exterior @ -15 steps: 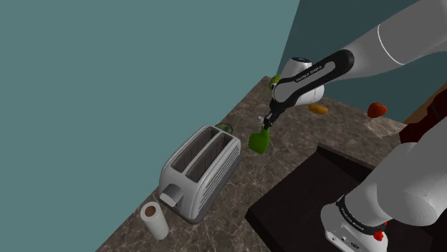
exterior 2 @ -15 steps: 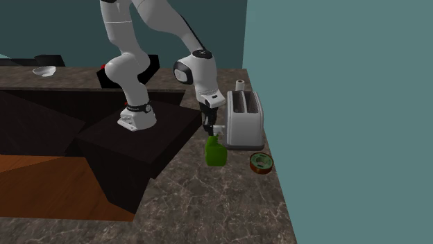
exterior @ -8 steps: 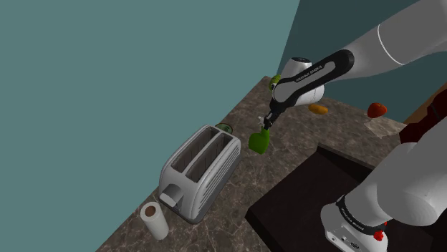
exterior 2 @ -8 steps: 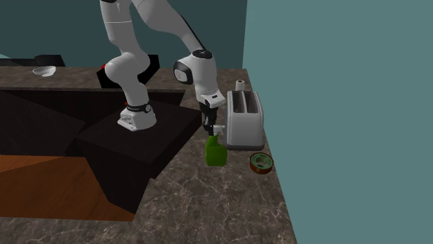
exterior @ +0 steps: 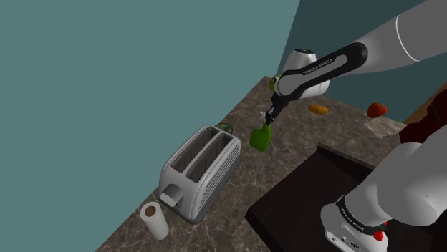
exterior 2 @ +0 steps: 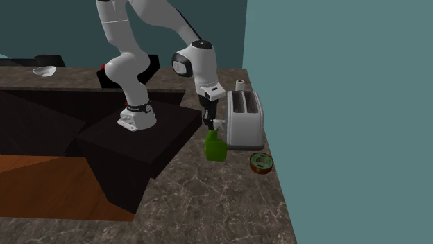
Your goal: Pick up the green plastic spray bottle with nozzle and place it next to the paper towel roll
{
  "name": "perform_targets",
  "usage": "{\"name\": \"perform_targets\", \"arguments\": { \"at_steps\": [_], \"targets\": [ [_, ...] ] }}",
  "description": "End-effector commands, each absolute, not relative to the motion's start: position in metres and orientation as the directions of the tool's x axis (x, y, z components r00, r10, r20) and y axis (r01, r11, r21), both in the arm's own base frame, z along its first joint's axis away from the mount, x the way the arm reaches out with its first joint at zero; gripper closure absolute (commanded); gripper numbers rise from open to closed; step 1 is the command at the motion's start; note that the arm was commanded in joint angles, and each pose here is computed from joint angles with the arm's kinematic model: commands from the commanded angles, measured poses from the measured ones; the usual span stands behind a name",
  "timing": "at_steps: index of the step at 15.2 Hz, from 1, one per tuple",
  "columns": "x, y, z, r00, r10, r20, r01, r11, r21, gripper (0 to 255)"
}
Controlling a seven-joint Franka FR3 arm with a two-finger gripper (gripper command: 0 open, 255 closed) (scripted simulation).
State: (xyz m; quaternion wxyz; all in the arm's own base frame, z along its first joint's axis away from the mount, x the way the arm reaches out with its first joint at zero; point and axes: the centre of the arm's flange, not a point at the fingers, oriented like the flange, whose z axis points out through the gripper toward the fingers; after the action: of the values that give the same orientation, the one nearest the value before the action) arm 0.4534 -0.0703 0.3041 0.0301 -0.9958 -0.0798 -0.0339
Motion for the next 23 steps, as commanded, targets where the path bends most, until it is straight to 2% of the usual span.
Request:
{"name": "perform_targets", "arguments": {
  "at_steps": [1,23],
  "targets": [
    [0.453,-0.069,0.315,0.985,0.157,0.072,0.161,-0.985,-0.054,255],
    [0.453,-0.069,0.431,0.985,0.157,0.072,0.161,-0.985,-0.054,255]
  ]
}}
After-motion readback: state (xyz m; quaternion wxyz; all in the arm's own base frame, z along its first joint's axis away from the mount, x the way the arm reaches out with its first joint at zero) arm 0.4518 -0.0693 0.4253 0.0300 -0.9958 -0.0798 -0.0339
